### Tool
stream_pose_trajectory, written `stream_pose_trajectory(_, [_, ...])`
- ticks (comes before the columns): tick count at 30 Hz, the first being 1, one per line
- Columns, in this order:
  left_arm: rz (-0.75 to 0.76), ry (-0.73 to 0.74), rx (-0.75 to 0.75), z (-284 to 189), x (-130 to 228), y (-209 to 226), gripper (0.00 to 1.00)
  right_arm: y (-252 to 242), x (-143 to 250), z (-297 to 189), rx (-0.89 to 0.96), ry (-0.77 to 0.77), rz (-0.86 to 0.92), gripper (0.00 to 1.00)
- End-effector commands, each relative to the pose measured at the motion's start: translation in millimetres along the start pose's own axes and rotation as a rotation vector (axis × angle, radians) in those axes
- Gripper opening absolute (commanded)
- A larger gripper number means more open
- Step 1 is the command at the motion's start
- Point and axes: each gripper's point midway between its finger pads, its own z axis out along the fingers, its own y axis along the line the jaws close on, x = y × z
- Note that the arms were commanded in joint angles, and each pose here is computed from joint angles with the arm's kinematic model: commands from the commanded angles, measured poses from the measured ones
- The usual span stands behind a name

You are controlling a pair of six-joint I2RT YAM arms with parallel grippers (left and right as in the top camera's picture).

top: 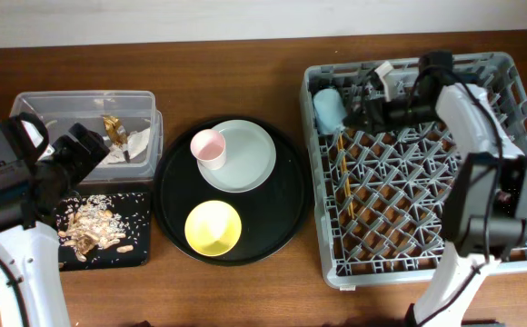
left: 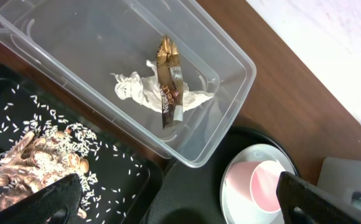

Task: Sort waste into correct bins and load items into the dishwasher rack
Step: 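Reach the right gripper to the pink cup and grasp it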

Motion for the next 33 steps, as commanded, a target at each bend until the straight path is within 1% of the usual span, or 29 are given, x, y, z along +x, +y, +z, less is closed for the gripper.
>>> stream_pose_trajectory(1, [-0.008,-0.010,0.011,-3.1,-3.5,-1.4,0.99,28.1,-19.4,-49.4,0.194,-0.066,-0.064,0.31])
stream_pose_trajectory(4, [-0.008,-0.010,0.011,-3.1,-3.5,-1.4,1.00,62.5,-29.7,-63.2,0.245,-0.107,-0.137,0.31])
stream_pose_trajectory(7, [-0.008,-0.010,0.011,-3.1,-3.5,-1.4,0.99,105.9,-32.8,-56.9,0.294,-0.103,-0.246,0.31])
stream_pose_trajectory(10, [-0.008,-0.010,0.011,-3.1,-3.5,-1.4,0.99,151.5,-24.3,-20.8,0.310,-0.036,-0.377,0.30])
stream_pose_trajectory(13, [-0.008,-0.010,0.011,-3.1,-3.5,-1.4,0.99,182.8,-12.4,21.1,0.332,0.032,-0.487,0.31])
stream_pose_trajectory(16, [-0.008,-0.010,0.011,-3.1,-3.5,-1.4,0.99,213.0,-2.3,63.7,0.358,0.063,-0.576,0.32])
stream_pose_trajectory(18, [-0.008,-0.010,0.011,-3.1,-3.5,-1.4,0.99,239.2,7.2,94.0,0.319,0.074,-0.652,0.38])
stream_pose_trajectory(20, [-0.008,-0.010,0.011,-3.1,-3.5,-1.4,0.99,259.0,14.5,119.4,0.278,0.076,-0.706,0.52])
stream_pose_trajectory(21, [-0.008,-0.010,0.011,-3.1,-3.5,-1.4,0.99,265.4,17.2,131.8,0.261,0.076,-0.727,0.55])
stream_pose_trajectory(22, [-0.008,-0.010,0.011,-3.1,-3.5,-1.4,0.99,268.0,19.0,140.5,0.253,0.077,-0.737,0.56])
stream_pose_trajectory(23, [-0.008,-0.010,0.011,-3.1,-3.5,-1.4,0.99,268.7,21.6,151.0,0.245,0.084,-0.746,0.55])
stream_pose_trajectory(25, [-0.008,-0.010,0.011,-3.1,-3.5,-1.4,0.99,265.1,25.6,165.7,0.241,0.100,-0.749,0.51])
stream_pose_trajectory(27, [-0.008,-0.010,0.011,-3.1,-3.5,-1.4,0.99,253.8,29.3,183.5,0.245,0.123,-0.742,0.52])
stream_pose_trajectory(31, [-0.008,-0.010,0.011,-3.1,-3.5,-1.4,0.99,239.7,32.0,207.1,0.247,0.138,-0.738,0.43])
stream_pose_trajectory(33, [-0.008,-0.010,0.011,-3.1,-3.5,-1.4,1.00,234.2,32.6,217.4,0.247,0.139,-0.738,0.33])
